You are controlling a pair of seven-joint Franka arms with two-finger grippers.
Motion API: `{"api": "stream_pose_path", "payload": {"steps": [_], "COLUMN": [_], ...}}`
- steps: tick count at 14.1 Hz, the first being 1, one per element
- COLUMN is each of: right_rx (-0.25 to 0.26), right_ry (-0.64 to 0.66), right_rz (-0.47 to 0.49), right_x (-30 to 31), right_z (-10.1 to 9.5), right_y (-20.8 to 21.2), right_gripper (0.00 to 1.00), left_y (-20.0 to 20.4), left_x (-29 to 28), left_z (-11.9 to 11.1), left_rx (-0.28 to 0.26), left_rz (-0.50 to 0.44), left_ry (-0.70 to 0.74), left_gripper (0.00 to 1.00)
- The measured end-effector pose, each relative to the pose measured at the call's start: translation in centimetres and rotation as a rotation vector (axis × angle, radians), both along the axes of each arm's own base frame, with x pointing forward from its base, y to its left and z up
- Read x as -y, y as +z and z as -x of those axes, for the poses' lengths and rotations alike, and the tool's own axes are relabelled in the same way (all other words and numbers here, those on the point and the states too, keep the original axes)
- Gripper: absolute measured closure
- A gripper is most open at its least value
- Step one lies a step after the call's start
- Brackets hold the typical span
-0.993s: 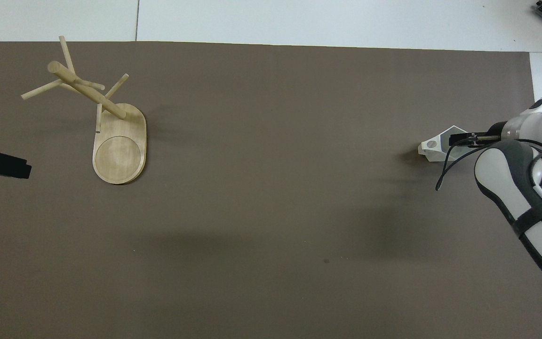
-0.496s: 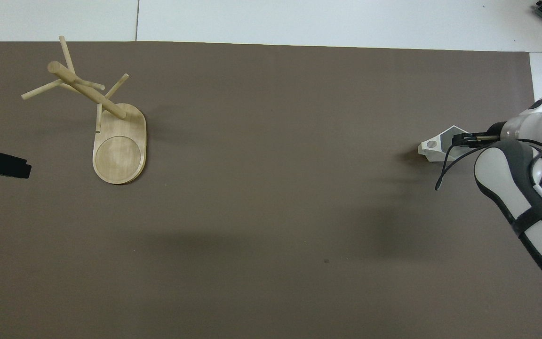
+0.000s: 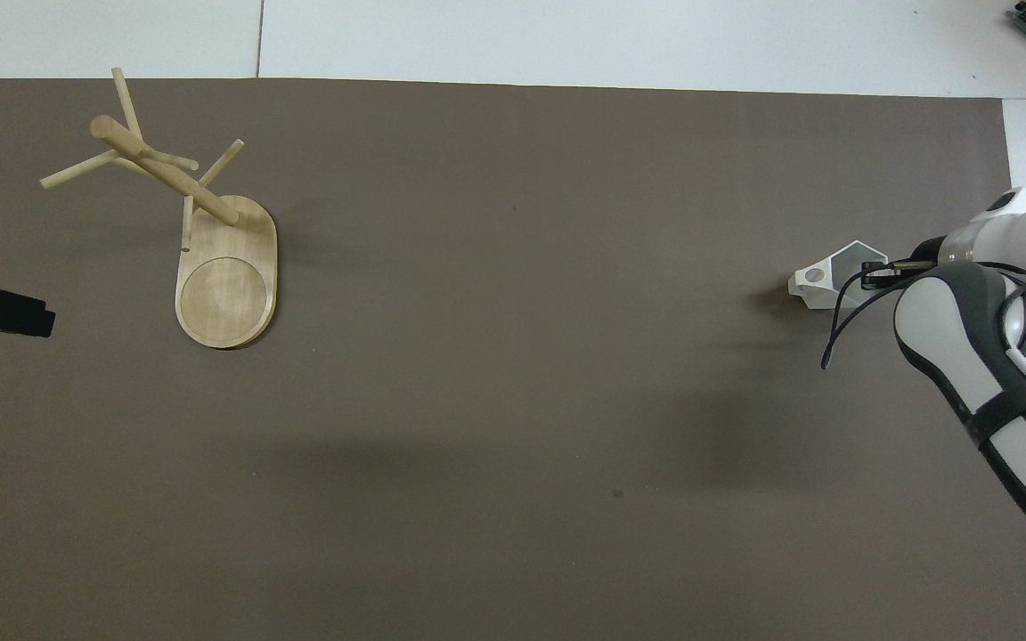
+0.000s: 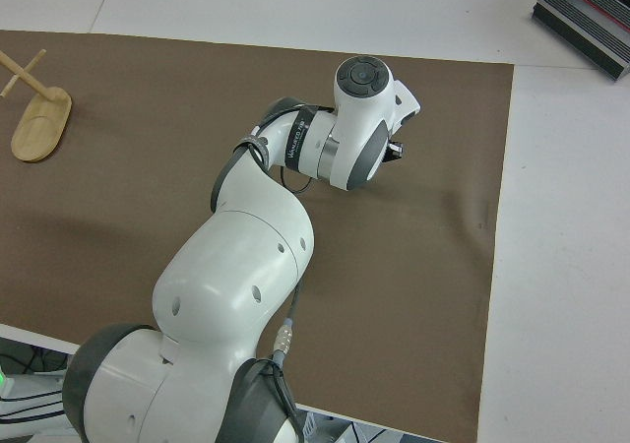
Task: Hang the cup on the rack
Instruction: 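Reach the right gripper to the white cup and grasp its rim, then lift the cup with the right gripper while the left gripper reaches forward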
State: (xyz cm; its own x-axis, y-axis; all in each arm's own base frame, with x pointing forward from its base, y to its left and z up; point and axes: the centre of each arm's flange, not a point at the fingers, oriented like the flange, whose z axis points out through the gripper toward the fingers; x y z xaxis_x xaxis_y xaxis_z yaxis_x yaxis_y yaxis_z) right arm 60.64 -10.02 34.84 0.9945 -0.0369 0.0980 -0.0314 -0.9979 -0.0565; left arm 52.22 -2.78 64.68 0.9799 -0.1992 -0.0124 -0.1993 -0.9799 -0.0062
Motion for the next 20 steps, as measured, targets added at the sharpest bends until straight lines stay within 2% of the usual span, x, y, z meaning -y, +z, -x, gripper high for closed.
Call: {"api": "stream_pose_path", "payload": {"steps": [5,8,10,12,15,17,20], "right_rx": [-0.088,-0.110,-0.088,-0.040,-0.006,0.008,0.020], "right_ry": [0.013,0.102,0.155,0.145,0.063,0.063,0.131], "right_rz": [-0.042,-0.072,-0.086,-0.178,-0.346,-0.395,-0.416], "right_x": [-3.5,-7.9,-10.8,-13.5,-15.2,-16.7,-21.3], "right_z": [-0.3,-1.0,-1.0,-0.7,-0.4,-0.4,0.0], "right_y": [1.6,8.6,14.1,17.9,20.5,21.7,23.1], "right_gripper": [0.96,0.96,0.96,0.96,0.96,0.96,0.96], "left_y": [0.0,0.0,0.0,0.0,0.0,0.0,0.1], "left_x": [-0.2,0.1,0.4,0.5,0.5,0.5,1.0], "left_z": [0.0,0.0,0.0,0.0,0.0,0.0,0.0], "left_rx": [0.000,0.000,0.000,0.000,0.000,0.000,0.007], "left_rz": [0.000,0.000,0.000,-0.001,-0.001,-0.001,0.032], "left_ry": [0.003,-0.002,-0.007,-0.009,-0.010,-0.010,-0.013], "left_gripper": [0.00,0.00,0.00,0.00,0.00,0.00,0.00]}}
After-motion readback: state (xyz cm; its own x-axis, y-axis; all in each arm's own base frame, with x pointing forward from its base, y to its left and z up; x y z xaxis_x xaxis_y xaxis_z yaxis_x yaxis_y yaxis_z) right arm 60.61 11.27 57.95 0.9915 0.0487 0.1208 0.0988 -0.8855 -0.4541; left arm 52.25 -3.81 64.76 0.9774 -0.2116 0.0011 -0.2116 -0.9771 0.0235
